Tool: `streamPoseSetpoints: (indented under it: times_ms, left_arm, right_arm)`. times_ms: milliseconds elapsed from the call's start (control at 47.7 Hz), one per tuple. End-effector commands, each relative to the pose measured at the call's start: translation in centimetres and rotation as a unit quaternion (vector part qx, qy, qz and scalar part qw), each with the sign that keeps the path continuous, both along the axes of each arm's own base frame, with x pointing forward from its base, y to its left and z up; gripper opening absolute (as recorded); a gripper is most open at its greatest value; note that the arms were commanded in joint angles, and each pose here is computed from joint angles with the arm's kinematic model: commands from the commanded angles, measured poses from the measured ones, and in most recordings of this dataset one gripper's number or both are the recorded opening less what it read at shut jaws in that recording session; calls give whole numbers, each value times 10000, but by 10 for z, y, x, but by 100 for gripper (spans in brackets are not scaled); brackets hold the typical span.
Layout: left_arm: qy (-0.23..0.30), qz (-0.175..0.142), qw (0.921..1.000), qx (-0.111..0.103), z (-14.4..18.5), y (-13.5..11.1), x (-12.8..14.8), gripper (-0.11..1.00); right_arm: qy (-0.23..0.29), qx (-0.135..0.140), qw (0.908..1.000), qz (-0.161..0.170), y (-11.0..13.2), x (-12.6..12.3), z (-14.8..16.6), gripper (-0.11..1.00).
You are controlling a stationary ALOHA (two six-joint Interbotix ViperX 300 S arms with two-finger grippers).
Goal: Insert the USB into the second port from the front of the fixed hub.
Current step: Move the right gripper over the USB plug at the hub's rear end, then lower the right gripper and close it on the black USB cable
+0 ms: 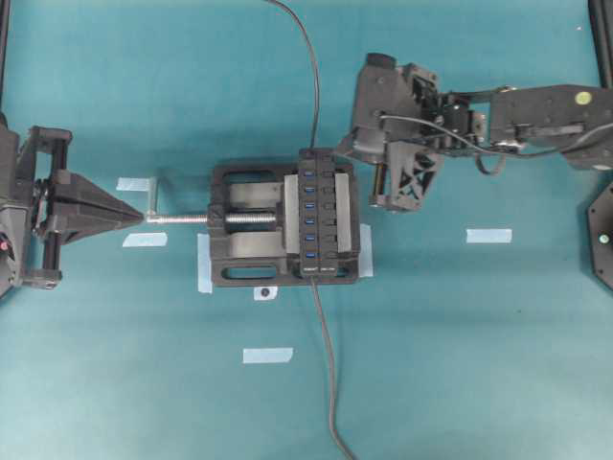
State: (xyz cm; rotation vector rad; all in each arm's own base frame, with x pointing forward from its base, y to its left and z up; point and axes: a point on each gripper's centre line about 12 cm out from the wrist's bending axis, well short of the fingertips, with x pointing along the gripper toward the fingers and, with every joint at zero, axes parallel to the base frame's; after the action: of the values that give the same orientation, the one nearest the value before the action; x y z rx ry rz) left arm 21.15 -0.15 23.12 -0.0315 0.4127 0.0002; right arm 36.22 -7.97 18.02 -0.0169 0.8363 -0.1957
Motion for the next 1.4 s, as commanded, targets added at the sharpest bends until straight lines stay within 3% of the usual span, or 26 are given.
streamPoseSetpoints:
  times_ms: [0,1027,1236,1383]
  left_arm:
    - [-130,-6,9999,13,9,0,4,0]
    - [-100,-13,9999,13,7,0,3,0]
    - [-100,-16,9999,21,7,0,3,0]
    - [-123,-13,9999,13,8,0,4,0]
  right_arm:
    - [-178,-73,9998,12,-4,8,10,-3]
    - [-123,-99,9999,-7,-11,19,3,-3]
    - [-118,-87,9999,-34,-12,19,2,1]
    - [-133,-89,9999,-24,-12,19,3,9]
